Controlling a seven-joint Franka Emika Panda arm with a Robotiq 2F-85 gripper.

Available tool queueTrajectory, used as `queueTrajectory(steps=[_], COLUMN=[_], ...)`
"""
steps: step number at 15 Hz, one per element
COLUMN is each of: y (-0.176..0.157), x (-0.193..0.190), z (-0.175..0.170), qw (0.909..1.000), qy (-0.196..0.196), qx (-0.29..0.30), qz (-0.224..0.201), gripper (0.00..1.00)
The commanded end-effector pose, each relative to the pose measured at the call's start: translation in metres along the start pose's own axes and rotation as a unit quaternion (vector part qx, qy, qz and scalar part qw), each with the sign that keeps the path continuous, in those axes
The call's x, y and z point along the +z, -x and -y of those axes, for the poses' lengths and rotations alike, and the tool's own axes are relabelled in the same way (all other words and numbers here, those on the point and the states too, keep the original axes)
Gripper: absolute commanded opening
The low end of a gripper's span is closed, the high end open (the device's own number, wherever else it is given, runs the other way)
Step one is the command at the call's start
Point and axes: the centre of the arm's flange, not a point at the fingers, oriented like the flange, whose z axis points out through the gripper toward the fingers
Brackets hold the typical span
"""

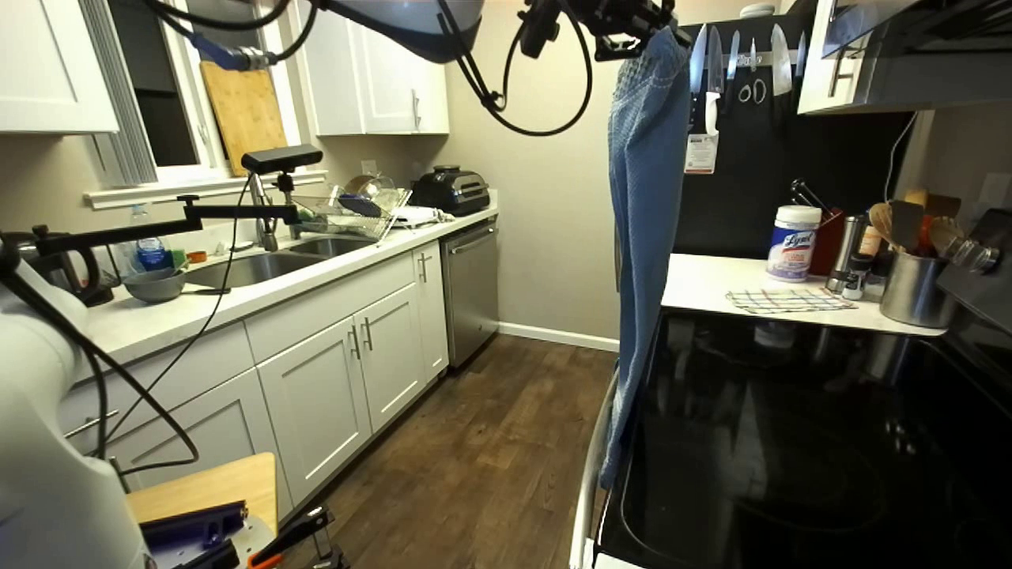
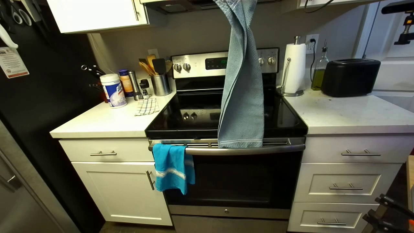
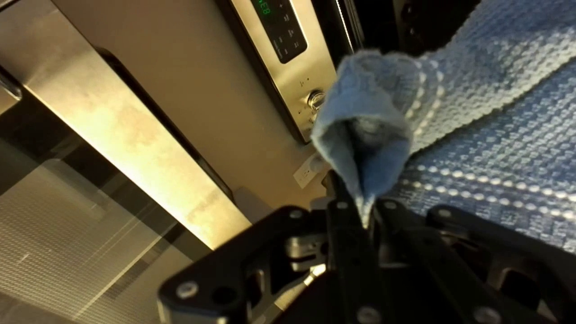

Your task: Hang the blue towel on the oven handle

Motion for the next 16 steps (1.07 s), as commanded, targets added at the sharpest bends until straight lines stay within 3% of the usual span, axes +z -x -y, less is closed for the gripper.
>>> queueTrajectory(steps=[1,8,16], y=[-0.012,-0.010,0.009], x=[0.028,0.076,0.080], z=[0.010,0.048,0.132], qw=[0.9999,0.9974,0.9868], qy=[-0.009,-0.067,-0.131], qx=[-0.005,-0.011,-0.094], qz=[0.002,0.022,0.013], gripper=[0.01,0.01,0.01])
